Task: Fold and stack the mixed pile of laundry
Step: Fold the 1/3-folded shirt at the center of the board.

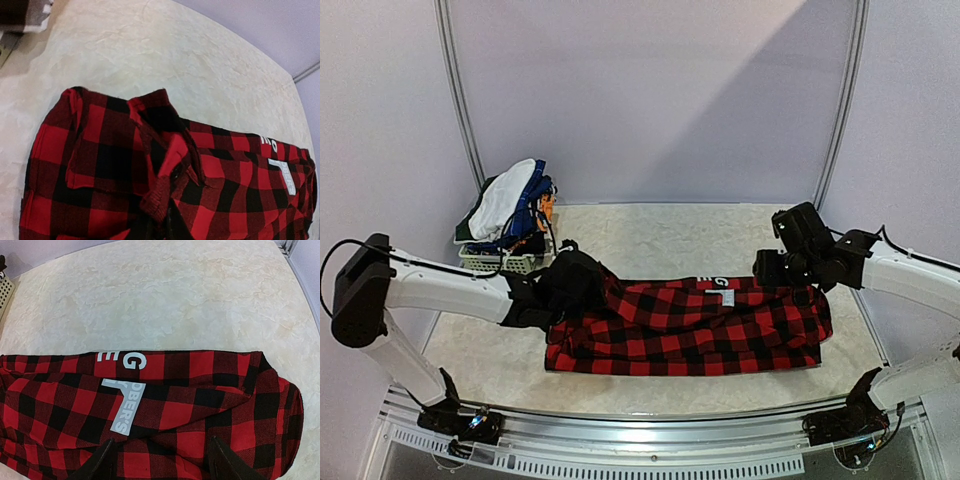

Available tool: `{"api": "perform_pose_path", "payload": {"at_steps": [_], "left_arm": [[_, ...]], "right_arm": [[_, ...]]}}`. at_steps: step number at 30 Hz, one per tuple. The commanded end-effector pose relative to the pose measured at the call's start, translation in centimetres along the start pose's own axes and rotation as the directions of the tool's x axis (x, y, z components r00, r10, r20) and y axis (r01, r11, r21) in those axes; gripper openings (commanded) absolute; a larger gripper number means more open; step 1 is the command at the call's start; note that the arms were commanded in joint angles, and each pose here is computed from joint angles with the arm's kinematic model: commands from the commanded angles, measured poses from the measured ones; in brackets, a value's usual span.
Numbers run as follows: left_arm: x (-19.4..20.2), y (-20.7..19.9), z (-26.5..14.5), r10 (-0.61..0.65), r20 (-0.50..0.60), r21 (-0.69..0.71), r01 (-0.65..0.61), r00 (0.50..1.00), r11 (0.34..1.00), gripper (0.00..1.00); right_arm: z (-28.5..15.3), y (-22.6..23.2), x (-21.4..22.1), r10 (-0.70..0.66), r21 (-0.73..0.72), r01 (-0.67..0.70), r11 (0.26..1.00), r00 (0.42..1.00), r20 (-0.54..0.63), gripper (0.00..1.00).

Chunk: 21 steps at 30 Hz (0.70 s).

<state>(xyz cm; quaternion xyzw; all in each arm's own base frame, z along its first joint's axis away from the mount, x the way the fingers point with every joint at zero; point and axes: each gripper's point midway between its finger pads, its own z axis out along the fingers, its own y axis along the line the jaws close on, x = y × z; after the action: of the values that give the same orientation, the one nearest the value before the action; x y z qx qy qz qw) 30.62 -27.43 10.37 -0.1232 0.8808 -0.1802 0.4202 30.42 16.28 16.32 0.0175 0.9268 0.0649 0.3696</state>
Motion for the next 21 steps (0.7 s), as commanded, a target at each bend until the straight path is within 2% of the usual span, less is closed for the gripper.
{"api": "perform_pose_path", "payload": {"at_steps": [1,2,5,6,8,11,14,18,21], "left_arm": [[0.6,3.0,-0.5,-0.001,-0.01,-0.084,0.0,1.0,0.996,0.19],[0.8,3.3,-0.6,0.009,-0.018,-0.093,-0.01,1.0,0.996,0.26],[1.1,5.2,-1.3,0.013,-0.01,-0.137,-0.014,1.0,0.99,0.7],[0.8,5.7,-1.7,0.01,0.007,-0.145,-0.009,1.0,0.989,0.81],[0.0,6.4,-2.9,0.016,0.049,-0.154,-0.009,0.999,0.988,0.9],[-1.7,6.0,-4.6,0.092,0.101,-0.158,-0.075,0.991,0.985,0.89],[-2.9,3.4,-5.0,0.239,0.109,-0.108,-0.228,0.965,0.968,0.82],[-1.6,-1.8,-3.7,0.457,0.024,0.049,-0.458,0.889,0.888,0.8],[-0.3,-4.6,-2.1,0.564,-0.044,0.117,-0.557,0.824,0.823,0.78]], "right_arm": [[0.8,0.1,0.7,-0.01,-0.004,0.01,1.0,1.0,-0.019,0.63],[0.9,0.1,0.7,-0.011,-0.006,0.01,1.0,1.0,-0.022,0.63],[1.0,0.2,1.0,-0.014,-0.011,0.014,1.0,0.999,-0.034,0.63],[1.1,0.3,1.1,-0.016,-0.015,0.015,1.0,0.999,-0.039,0.62],[1.1,0.6,1.3,-0.016,-0.031,0.015,0.999,0.999,-0.047,0.62],[1.0,1.7,1.6,-0.027,-0.099,0.021,0.995,0.998,-0.061,0.62],[0.9,3.7,2.1,-0.037,-0.211,0.019,0.977,0.996,-0.081,0.61],[1.4,5.7,3.7,-0.041,-0.331,-0.004,0.944,0.991,-0.128,0.59],[2.5,6.2,5.0,-0.035,-0.354,-0.026,0.935,0.986,-0.164,0.58]]}}
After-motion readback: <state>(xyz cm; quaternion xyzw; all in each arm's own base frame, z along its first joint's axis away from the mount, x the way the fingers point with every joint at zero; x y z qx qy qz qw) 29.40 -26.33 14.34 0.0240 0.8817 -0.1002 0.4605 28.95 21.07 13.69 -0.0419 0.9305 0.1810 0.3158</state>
